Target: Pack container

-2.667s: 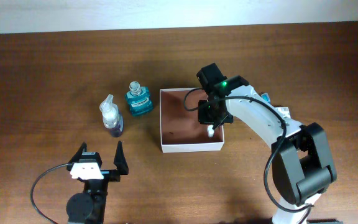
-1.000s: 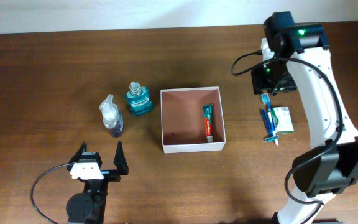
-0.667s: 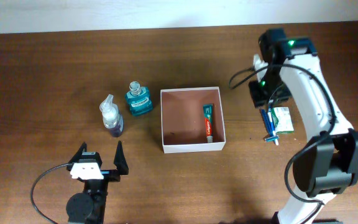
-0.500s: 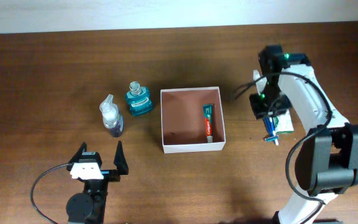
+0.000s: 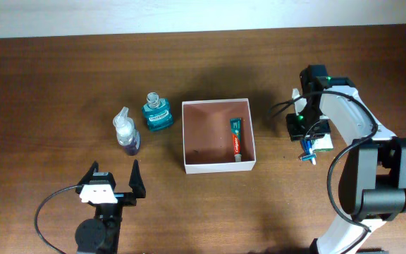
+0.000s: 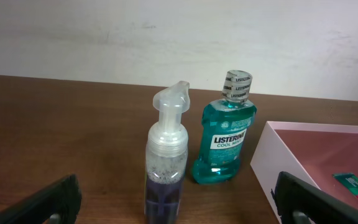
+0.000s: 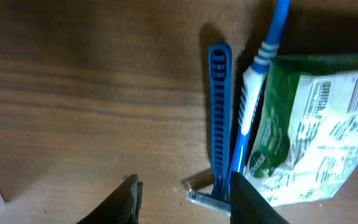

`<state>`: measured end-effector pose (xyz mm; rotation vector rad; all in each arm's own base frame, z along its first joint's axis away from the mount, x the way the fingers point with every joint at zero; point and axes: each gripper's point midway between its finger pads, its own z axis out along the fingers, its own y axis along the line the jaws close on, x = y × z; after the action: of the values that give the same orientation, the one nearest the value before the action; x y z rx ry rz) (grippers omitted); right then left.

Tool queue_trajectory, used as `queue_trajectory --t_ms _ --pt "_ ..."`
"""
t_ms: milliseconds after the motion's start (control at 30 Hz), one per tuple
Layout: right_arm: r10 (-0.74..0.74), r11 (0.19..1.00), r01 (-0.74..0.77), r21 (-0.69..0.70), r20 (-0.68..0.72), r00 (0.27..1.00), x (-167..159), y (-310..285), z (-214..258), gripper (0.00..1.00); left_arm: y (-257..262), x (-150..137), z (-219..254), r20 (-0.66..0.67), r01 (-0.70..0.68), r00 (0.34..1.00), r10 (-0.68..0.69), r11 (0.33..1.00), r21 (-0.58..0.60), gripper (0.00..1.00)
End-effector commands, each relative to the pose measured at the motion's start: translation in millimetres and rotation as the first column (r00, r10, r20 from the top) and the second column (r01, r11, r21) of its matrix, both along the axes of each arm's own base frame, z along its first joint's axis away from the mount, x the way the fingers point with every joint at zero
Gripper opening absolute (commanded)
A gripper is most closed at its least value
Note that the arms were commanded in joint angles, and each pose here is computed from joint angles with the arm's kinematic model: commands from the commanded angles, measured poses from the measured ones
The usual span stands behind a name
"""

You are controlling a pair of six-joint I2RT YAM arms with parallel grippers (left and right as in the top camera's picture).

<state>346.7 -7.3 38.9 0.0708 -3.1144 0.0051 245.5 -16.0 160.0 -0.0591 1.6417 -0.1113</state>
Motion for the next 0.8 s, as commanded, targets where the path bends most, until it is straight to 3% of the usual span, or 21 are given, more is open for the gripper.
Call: queue_trajectory --t_ms 0,533,767 --pt "0.004 1.000 -0.004 0.015 0.018 1.000 2.2 2.1 0.0 0.39 2.6 0.0 -0.8 0.004 -0.012 1.000 0.012 1.000 0.016 0.99" --pt "0.005 1.000 -0.006 0.014 0.048 0.999 9.1 1.8 -1.6 0.38 2.6 0.0 -0.8 0.004 -0.012 1.000 0.012 1.000 0.016 0.99" --pt "0.005 1.000 -0.005 0.011 0.028 1.000 -3.0 1.4 -20.9 0.38 2.6 0.0 -0.8 0.004 -0.012 1.000 0.012 1.000 0.016 0.99"
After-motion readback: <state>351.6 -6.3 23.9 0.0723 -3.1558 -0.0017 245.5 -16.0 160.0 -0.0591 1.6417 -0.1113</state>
